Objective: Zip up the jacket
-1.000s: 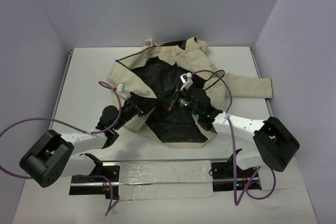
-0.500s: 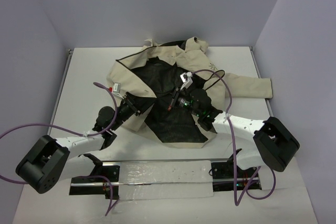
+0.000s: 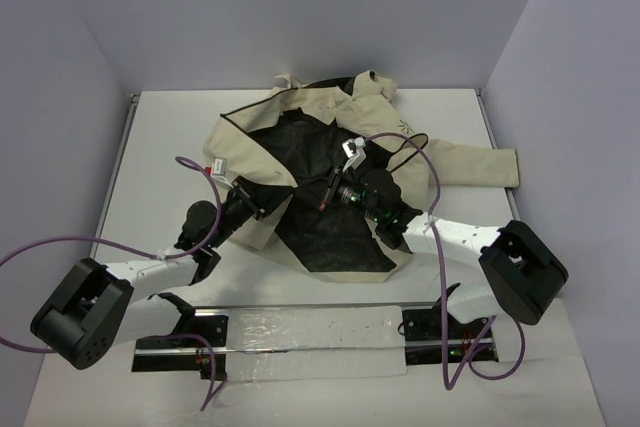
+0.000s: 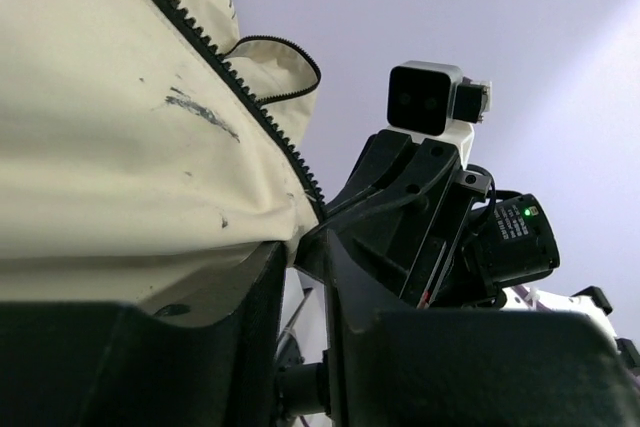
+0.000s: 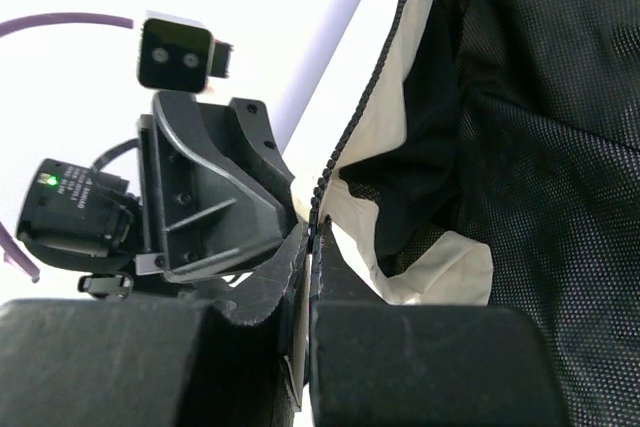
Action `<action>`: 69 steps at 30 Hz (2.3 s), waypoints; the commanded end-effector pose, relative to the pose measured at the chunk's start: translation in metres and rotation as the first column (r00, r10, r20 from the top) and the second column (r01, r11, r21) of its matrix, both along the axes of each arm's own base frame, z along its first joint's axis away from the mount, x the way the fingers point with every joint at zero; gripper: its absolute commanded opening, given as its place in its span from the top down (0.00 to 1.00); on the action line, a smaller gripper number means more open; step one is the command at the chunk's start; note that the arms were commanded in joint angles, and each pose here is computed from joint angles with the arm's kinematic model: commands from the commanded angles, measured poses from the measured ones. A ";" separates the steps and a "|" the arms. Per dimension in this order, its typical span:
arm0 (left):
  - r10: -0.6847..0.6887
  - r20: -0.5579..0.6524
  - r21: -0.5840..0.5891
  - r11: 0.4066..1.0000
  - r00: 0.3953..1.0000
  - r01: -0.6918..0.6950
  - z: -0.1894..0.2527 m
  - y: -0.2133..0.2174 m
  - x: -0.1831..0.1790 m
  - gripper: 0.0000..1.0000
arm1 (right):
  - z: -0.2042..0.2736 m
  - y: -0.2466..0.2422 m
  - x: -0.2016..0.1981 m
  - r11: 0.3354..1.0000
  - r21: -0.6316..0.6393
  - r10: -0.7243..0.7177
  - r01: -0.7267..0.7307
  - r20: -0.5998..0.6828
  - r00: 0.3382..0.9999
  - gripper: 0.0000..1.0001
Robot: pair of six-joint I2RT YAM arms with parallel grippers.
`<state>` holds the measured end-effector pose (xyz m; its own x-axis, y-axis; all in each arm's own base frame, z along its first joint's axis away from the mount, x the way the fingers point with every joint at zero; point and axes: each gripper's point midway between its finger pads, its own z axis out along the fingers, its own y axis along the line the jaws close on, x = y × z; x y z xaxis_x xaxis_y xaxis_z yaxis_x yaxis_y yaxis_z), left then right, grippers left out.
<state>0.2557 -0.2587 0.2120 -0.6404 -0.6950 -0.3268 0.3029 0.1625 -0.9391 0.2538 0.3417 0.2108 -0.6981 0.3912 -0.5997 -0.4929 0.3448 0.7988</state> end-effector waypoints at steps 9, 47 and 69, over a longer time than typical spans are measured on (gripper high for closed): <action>0.029 0.120 -0.084 0.996 0.992 -0.019 0.049 0.008 0.010 0.55 | -0.023 -0.001 -0.005 0.997 -0.067 0.031 -0.032 -0.022 0.999 1.00; 0.014 -0.095 0.162 0.987 0.995 0.001 -0.012 0.021 0.014 1.00 | -0.032 -0.180 -0.002 0.567 -0.712 -0.417 0.414 0.185 0.890 0.39; 0.022 -0.044 0.254 0.967 0.999 -0.010 0.009 0.029 0.008 1.00 | -0.155 -0.190 0.071 0.459 -0.815 -0.695 0.354 -0.081 0.715 0.17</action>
<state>0.2593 -0.2271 0.2000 -0.6620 -0.6157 -0.4274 0.1974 0.4069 -0.8919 0.3019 0.1405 0.0494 -0.7835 0.2521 -0.5680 0.2000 0.9677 0.1537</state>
